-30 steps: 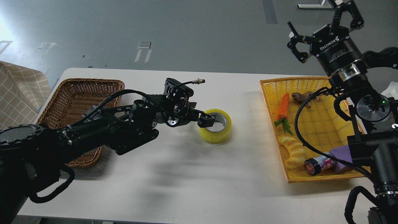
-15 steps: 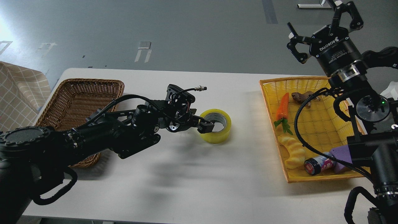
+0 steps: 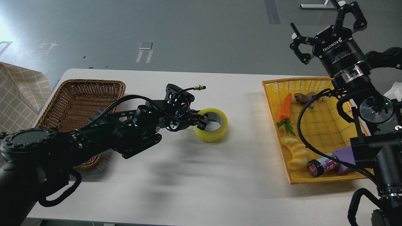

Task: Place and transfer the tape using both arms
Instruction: 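Grip the tape roll's rim with the left gripper and lift, then carry the tape roll into the wicker basket and release it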

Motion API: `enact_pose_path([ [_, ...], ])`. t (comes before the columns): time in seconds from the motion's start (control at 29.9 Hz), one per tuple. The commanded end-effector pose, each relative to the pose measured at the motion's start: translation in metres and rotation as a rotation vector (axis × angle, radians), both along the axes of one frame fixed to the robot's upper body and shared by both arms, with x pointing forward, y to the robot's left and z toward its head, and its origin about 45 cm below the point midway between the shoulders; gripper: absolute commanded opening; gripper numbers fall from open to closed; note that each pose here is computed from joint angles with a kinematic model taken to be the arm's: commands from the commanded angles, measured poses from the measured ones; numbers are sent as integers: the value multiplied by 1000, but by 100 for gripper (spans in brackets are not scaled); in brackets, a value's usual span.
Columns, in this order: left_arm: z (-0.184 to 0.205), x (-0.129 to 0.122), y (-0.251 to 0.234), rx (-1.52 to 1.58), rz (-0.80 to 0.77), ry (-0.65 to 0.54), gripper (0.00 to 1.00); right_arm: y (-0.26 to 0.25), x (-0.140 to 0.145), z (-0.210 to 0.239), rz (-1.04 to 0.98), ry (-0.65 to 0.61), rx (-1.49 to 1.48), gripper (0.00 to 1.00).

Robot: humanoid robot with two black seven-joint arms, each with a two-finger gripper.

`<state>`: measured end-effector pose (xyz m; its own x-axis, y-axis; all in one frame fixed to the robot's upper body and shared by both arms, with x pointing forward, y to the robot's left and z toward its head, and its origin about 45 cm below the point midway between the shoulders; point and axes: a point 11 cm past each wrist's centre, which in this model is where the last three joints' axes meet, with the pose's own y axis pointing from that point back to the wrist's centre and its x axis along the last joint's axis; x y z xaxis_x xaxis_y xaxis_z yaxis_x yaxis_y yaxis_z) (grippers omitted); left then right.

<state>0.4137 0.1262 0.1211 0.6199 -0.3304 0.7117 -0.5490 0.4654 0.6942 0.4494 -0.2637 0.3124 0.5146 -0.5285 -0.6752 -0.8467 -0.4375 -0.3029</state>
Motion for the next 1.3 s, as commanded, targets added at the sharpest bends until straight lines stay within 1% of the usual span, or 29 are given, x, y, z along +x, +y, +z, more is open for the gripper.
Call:
enact_pose_path([
  [0.0, 13, 7, -4, -3, -23, -40, 0, 2, 0, -4, 1, 9, 7, 99],
  [0.2, 47, 19, -11, -19, -61, -104, 0, 4, 1, -5, 5, 14, 12, 99],
  [0.3, 56, 22, -9, -24, -67, -118, 0, 4, 0, -6, 4, 15, 12, 99],
  [0.53, 77, 37, 21, -23, -32, -146, 0, 5, 0, -6, 6, 16, 14, 99],
  [0.6, 94, 47, 34, -31, -6, -169, 0, 6, 1, -6, 8, 15, 17, 99],
  [0.77, 118, 58, 61, -24, 21, -206, 0, 6, 0, -6, 8, 15, 17, 99],
  [0.94, 139, 55, 91, -8, 32, -234, 0, 6, 0, -7, 7, 18, 17, 99],
  [1.27, 173, 43, 181, 42, 116, -272, 0, 6, -2, -14, 7, 32, 16, 99],
])
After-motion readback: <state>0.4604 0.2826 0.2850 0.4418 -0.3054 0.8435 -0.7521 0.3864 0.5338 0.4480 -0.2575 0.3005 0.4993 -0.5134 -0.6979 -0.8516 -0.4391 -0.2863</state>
